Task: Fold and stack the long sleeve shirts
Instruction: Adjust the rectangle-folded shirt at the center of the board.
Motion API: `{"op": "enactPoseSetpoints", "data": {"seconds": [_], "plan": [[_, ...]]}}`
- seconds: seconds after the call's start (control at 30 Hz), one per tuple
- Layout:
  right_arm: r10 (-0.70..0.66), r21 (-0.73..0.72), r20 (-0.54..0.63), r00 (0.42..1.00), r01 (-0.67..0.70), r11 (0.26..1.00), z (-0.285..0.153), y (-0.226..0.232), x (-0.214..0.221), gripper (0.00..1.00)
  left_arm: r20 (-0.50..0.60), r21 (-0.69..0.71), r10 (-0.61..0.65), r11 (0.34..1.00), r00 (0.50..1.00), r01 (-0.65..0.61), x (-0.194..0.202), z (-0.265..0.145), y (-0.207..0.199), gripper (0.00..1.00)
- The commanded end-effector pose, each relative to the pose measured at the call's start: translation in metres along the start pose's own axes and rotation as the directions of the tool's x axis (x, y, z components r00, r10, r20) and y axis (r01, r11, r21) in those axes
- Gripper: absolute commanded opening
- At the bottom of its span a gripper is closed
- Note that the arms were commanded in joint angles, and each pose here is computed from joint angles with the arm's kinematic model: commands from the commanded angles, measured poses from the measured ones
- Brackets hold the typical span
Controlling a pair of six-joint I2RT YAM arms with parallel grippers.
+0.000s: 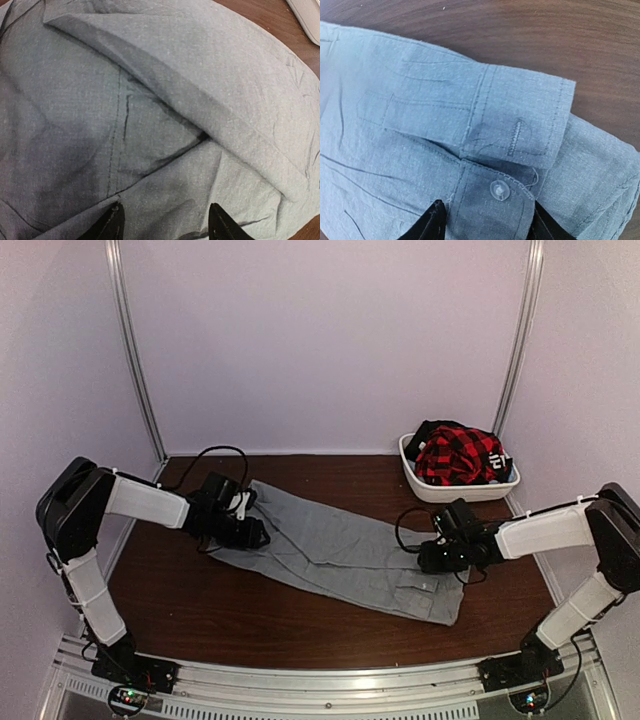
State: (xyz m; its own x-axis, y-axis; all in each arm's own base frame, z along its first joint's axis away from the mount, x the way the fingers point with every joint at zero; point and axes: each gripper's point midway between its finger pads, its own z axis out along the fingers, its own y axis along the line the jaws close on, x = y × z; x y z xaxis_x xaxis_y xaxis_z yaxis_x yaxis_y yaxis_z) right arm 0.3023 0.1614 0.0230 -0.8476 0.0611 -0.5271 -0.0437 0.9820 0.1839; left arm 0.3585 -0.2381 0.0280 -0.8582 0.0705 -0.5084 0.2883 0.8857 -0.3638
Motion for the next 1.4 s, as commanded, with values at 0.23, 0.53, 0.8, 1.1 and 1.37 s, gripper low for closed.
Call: {"op": "enactPoseSetpoints", "data": {"seconds": [0.23, 0.53, 0.8, 1.1, 1.37], "plan": [[0.035, -0.14, -0.094, 0.995, -0.048, 0.989, -0.024, 0.074, 0.09, 0.59, -0.027, -0.107, 0.031, 0.994, 0.999, -0.034, -0.08, 0.072, 0.042, 0.59], [-0.192, -0.182, 0.006, 0.981, 0.189, 0.965, -0.062, 0.134, 0.082, 0.69, 0.16, -0.107, 0.041, 0.994, 0.986, -0.024, -0.157, 0.04, 0.035, 0.65], [-0.303, -0.168, 0.159, 0.94, 0.328, 0.93, -0.075, 0.168, 0.018, 0.83, 0.341, -0.012, -0.022, 1.0, 0.94, 0.027, -0.146, -0.037, 0.013, 0.98], [-0.388, -0.246, 0.254, 0.886, 0.447, 0.86, -0.034, 0.248, -0.072, 0.81, 0.405, 0.183, -0.111, 0.982, 0.907, 0.039, -0.1, -0.104, -0.017, 0.98], [-0.349, -0.423, 0.276, 0.895, 0.44, 0.793, 0.032, 0.323, -0.134, 0.8, 0.432, 0.169, -0.064, 0.986, 0.9, -0.011, -0.076, -0.134, -0.024, 0.93]]}}
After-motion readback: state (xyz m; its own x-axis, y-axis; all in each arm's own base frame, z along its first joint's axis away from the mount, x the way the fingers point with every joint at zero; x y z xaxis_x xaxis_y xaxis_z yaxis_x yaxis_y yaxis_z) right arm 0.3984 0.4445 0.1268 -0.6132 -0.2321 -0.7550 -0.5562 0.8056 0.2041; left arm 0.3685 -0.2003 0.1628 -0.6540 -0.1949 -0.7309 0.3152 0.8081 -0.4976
